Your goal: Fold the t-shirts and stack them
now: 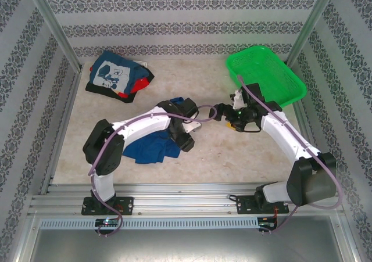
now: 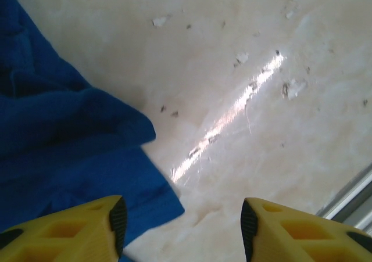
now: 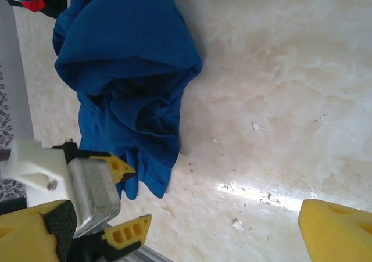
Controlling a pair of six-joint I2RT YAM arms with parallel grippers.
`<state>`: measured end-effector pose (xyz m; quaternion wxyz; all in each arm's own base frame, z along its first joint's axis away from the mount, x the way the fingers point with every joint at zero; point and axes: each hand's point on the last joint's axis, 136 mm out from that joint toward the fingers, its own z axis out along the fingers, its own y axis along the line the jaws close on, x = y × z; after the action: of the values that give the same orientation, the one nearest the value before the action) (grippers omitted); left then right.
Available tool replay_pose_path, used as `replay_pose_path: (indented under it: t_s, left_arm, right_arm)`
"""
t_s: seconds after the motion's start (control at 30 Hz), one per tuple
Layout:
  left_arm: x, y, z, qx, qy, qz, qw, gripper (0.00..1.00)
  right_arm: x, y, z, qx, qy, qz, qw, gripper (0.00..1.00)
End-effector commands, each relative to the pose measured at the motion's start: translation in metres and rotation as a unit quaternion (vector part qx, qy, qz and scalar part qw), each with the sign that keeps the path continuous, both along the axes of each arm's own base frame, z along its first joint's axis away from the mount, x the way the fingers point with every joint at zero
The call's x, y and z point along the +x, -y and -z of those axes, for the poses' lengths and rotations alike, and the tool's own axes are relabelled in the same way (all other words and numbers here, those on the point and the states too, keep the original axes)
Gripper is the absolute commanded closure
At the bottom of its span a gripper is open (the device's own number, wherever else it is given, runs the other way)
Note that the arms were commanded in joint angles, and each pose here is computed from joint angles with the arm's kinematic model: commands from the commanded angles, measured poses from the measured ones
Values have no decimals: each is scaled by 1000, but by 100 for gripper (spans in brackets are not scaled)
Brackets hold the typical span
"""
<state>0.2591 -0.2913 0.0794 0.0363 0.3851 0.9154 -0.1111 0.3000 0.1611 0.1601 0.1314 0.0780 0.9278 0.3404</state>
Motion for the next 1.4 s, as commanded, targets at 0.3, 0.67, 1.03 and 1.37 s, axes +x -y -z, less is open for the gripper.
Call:
replay_pose_path:
  t_s: [0.3,0.67,1.03,1.37]
  left_arm:
    - [9,15,-1,-47,-59,-276,958,45]
    - [26,5,16,-29,-48,-396,917,49]
    - [32,-7,38,-8,-63,-423,904,59]
    - [33,-5,44,7,-71,-414,907,76]
  right_arm:
    - [-9,11,-1,2,15,-3,1000,2]
    - [-6,17,-7,10,22,-9,1000,2]
    - [-12,17,-3,16,22,-15,1000,2]
    - [-16,13,0,32,22,-14,999,2]
